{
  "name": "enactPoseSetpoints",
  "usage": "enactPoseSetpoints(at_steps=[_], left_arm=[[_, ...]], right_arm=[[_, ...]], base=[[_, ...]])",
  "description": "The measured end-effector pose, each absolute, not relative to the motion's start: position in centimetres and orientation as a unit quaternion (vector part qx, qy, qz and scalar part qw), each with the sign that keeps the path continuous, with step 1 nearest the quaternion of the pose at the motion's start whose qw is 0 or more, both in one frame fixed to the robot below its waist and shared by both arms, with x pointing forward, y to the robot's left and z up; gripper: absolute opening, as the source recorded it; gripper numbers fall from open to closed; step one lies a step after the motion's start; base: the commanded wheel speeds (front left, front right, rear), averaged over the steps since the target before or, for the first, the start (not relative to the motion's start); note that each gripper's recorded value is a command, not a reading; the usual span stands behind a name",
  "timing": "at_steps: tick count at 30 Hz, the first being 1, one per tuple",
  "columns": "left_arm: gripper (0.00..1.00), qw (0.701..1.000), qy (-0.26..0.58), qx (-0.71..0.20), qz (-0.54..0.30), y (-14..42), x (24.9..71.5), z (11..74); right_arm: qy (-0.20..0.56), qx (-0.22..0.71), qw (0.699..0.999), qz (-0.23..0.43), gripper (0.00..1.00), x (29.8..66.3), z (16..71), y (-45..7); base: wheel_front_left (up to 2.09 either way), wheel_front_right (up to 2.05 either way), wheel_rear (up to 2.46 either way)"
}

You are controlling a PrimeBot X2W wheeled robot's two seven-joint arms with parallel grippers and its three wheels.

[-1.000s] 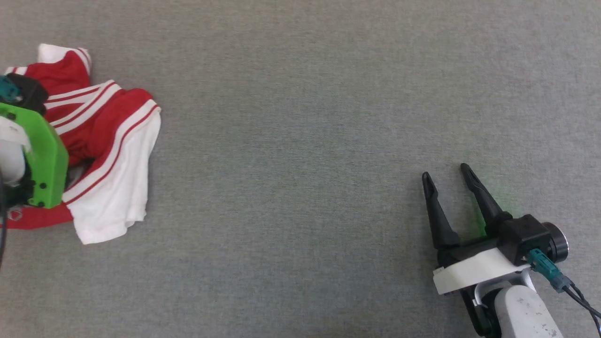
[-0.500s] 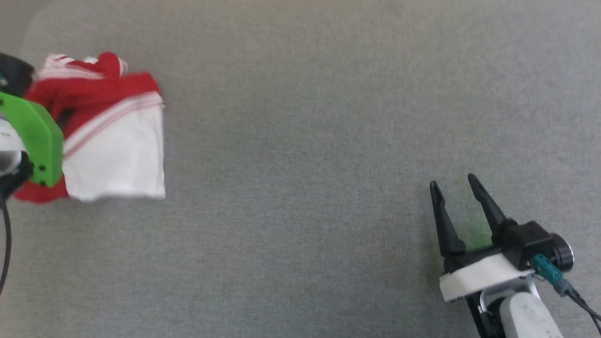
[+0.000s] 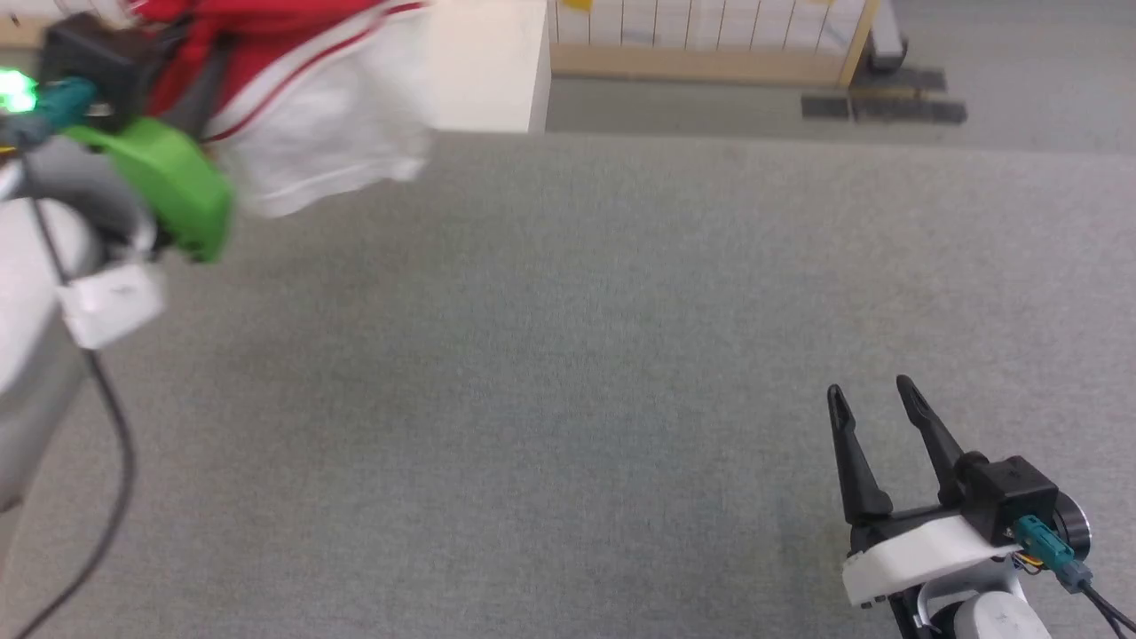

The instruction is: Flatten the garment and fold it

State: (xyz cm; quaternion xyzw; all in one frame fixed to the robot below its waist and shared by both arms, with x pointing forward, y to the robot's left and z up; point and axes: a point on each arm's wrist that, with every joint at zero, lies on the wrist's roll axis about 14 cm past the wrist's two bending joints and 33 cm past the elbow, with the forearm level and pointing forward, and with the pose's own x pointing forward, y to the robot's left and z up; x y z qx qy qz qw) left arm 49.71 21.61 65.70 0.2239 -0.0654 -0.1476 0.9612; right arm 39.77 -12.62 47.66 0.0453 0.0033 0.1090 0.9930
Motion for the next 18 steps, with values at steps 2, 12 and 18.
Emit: enactPoseSetpoints(at_steps=[2, 12, 18], left_arm=[[0.00, 0.956, -0.105, 0.217, -0.166, 19.2, 48.9, 67.7], [0.00, 0.923, -0.173, 0.176, -0.297, 6.5, 46.3, 68.9], [0.00, 0.898, -0.164, 0.167, -0.373, -0.3, 45.8, 64.5]], right_arm=[[-0.009, 0.046, 0.993, 0.106, 1.00, 39.5, 48.6, -12.8], [-0.053, 0.056, 0.996, 0.053, 1.00, 37.9, 51.5, -16.5], [-0.060, 0.051, 0.997, 0.002, 1.00, 36.5, 51.8, -19.9]], base=[[0.00, 0.00, 0.00], [0.00, 0.00, 0.00], [0.00, 0.00, 0.00]])
